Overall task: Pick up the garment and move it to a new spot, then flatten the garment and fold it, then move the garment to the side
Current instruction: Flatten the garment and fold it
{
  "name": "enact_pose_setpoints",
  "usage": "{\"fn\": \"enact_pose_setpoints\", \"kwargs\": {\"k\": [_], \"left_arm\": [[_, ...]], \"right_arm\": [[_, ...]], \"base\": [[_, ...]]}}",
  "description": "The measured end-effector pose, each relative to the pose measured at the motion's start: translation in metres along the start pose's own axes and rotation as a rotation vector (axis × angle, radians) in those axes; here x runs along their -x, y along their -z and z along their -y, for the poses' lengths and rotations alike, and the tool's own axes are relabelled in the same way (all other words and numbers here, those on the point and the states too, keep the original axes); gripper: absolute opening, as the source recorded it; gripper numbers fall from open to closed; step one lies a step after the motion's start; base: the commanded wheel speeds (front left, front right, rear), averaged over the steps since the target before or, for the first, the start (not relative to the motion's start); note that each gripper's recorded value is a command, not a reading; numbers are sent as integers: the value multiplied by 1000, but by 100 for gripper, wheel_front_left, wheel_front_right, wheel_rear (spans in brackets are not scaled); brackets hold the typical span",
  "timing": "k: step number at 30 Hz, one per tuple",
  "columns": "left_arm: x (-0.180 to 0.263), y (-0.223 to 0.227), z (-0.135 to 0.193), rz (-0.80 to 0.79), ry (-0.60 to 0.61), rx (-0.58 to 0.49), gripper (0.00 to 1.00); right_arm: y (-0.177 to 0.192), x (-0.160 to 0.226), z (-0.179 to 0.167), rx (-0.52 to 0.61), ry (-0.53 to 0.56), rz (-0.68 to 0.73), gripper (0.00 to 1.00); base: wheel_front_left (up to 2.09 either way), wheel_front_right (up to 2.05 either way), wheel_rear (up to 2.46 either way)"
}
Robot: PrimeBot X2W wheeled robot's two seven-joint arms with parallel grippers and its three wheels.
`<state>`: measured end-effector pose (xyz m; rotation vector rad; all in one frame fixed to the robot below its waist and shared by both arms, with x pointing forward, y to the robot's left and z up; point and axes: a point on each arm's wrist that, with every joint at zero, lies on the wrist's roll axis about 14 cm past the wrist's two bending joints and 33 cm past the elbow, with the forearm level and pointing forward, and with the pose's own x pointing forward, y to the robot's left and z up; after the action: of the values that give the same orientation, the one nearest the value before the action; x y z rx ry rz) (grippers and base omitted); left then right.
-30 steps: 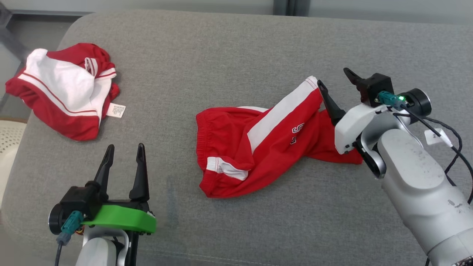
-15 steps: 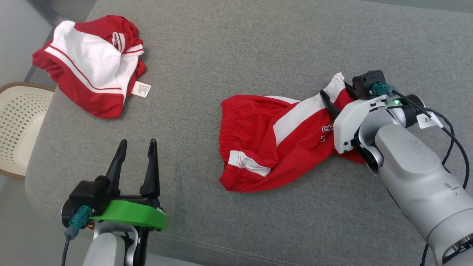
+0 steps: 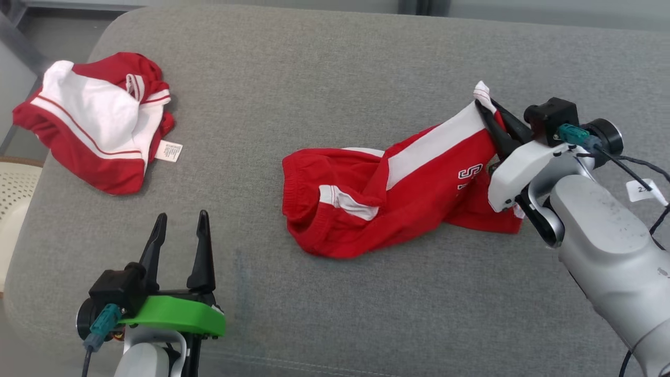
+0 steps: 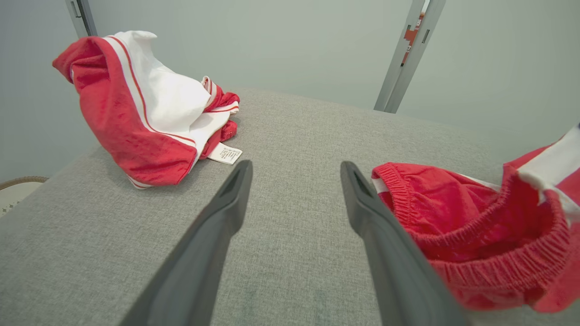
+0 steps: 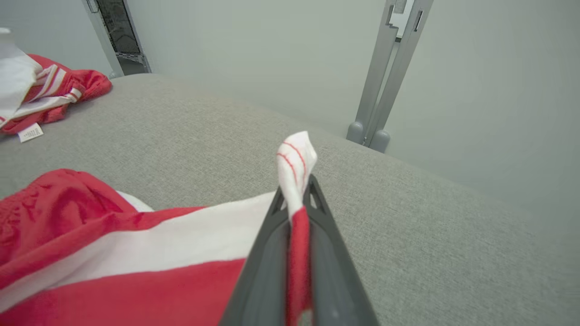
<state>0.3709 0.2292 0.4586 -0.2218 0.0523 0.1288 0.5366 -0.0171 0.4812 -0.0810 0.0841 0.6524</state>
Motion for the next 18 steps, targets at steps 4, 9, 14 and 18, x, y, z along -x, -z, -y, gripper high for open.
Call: {"fn": "enact_pose_setpoints", "kwargs": {"k": [4,9,14,18], "left_arm": [[-3,2,13,-2,41,7,100],[-6,2,27,2,81,11,100],[-10,3,36,-1,110,4,100],[-11,5,42,-4,130,1,100]], "right_arm": [[-20,40,9,7,41,107,0],[-7,93,4,-12,86,120,0],[12,132,-2,-84,156,105,0],[33,156,-7,-156,226,64,0]], "base": [[0,0,0],[0,0,0],[0,0,0],[0,0,0]]}}
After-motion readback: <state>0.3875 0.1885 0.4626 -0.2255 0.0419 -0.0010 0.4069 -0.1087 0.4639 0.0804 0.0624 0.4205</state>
